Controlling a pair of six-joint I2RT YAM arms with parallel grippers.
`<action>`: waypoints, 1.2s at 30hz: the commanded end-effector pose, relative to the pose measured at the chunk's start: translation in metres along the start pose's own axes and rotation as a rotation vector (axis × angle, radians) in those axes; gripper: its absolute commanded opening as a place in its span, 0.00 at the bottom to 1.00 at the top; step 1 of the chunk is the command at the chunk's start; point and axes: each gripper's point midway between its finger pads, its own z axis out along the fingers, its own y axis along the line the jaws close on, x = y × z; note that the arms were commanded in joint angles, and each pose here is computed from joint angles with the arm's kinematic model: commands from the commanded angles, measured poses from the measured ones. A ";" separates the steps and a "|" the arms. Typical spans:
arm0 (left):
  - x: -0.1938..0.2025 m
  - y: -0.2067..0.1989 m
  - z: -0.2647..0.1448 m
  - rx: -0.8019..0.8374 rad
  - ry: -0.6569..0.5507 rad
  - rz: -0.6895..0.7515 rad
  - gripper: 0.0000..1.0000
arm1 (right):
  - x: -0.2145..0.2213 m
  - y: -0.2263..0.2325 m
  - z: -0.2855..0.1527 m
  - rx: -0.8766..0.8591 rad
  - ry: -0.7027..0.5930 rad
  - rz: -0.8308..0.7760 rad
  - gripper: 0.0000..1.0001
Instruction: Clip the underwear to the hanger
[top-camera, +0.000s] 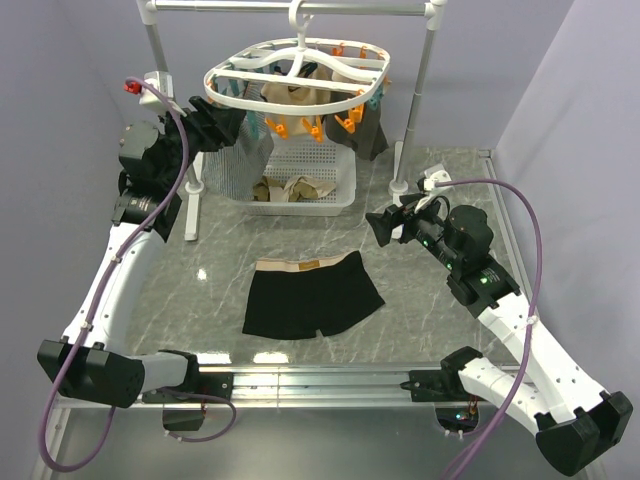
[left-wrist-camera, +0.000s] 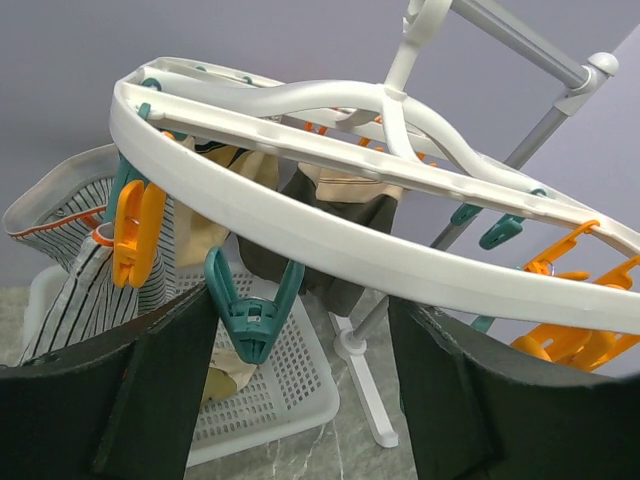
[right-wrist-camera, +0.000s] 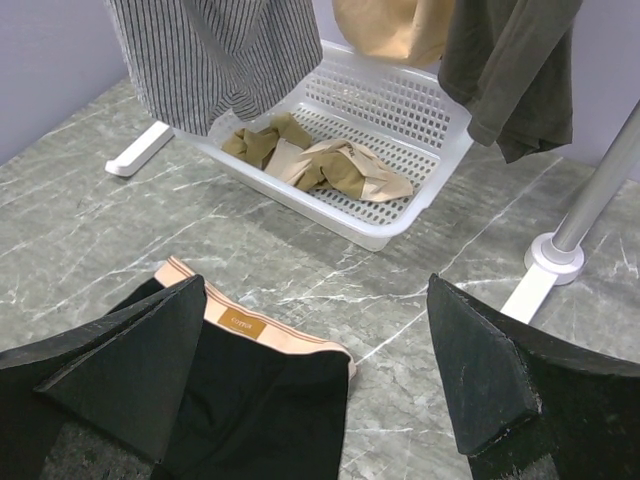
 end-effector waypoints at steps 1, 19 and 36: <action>-0.032 -0.020 -0.004 0.057 -0.086 0.019 0.73 | -0.009 -0.001 -0.001 0.000 -0.041 0.006 0.97; -0.031 -0.026 -0.007 0.085 -0.078 0.011 0.00 | -0.007 0.003 -0.002 -0.024 -0.036 0.011 0.96; -0.017 -0.021 -0.008 -0.004 -0.065 -0.021 0.00 | -0.062 0.111 0.034 -0.333 -0.220 0.145 0.55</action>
